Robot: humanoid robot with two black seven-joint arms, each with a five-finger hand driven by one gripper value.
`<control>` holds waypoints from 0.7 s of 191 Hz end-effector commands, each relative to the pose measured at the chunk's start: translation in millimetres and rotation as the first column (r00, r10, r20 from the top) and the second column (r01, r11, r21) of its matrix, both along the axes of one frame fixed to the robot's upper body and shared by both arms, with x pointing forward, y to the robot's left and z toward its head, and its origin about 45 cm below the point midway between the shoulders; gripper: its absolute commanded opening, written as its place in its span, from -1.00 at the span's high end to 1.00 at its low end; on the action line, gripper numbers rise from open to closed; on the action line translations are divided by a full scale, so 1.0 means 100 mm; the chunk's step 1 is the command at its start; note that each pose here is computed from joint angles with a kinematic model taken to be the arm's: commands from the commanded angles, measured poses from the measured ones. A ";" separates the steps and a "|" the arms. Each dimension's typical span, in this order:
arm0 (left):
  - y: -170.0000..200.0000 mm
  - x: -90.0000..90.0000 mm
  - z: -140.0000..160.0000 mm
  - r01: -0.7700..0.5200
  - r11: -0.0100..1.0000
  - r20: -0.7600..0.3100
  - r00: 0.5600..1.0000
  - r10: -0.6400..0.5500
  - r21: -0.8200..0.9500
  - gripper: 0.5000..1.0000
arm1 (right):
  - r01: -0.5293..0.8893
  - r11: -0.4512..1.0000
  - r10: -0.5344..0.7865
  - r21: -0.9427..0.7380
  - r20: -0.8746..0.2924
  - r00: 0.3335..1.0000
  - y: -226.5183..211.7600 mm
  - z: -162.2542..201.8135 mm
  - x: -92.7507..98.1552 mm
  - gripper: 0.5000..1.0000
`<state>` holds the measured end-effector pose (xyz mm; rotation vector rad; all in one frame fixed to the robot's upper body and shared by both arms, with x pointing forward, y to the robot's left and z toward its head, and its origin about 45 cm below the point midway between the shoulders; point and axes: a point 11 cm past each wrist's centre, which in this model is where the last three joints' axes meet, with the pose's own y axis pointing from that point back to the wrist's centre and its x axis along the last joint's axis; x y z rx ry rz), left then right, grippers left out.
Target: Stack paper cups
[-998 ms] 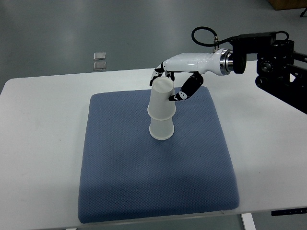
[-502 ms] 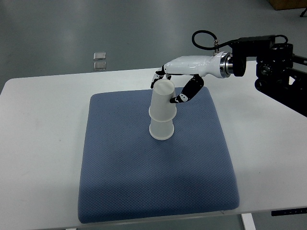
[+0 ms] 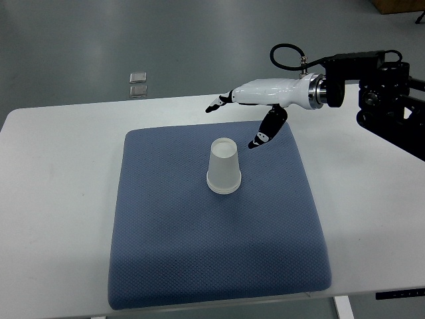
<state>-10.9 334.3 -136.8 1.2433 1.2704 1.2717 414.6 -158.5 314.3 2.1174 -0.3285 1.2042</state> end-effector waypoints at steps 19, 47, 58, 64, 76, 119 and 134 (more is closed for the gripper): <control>0.00 0.00 0.00 -0.001 1.000 0.000 1.000 0.001 0.000 -1.00 | 0.161 0.986 -0.163 0.052 0.026 0.986 -0.46 -0.08 0.20 -0.59; 0.00 0.00 0.00 -0.001 1.000 0.000 1.000 0.001 0.000 -1.00 | 0.352 0.917 -0.350 0.188 -0.045 0.936 -0.91 -0.23 0.35 -0.59; 0.00 0.00 0.00 0.001 1.000 0.000 1.000 -0.001 0.000 -1.00 | 0.421 0.877 -0.412 0.232 -0.090 0.907 -1.07 -0.32 0.39 -0.59; 0.00 0.00 0.00 0.001 1.000 0.000 1.000 -0.001 0.000 -1.00 | 0.461 0.849 -0.446 0.260 -0.115 0.887 -1.16 -0.35 0.41 -0.59; 0.00 0.00 0.00 0.001 1.000 0.000 1.000 -0.001 0.000 -1.00 | 0.536 0.781 -0.506 0.319 -0.180 0.844 -1.32 -0.45 0.43 -0.59; 0.00 0.00 0.00 0.001 1.000 0.000 1.000 -0.001 0.000 -1.00 | 0.750 0.506 -0.644 0.426 -0.392 0.657 -1.61 -0.84 0.47 -0.59; 0.00 0.00 0.00 0.001 1.000 0.000 1.000 -0.001 0.000 -1.00 | 0.779 0.438 -0.640 0.449 -0.453 0.621 -1.60 -0.92 0.45 -0.59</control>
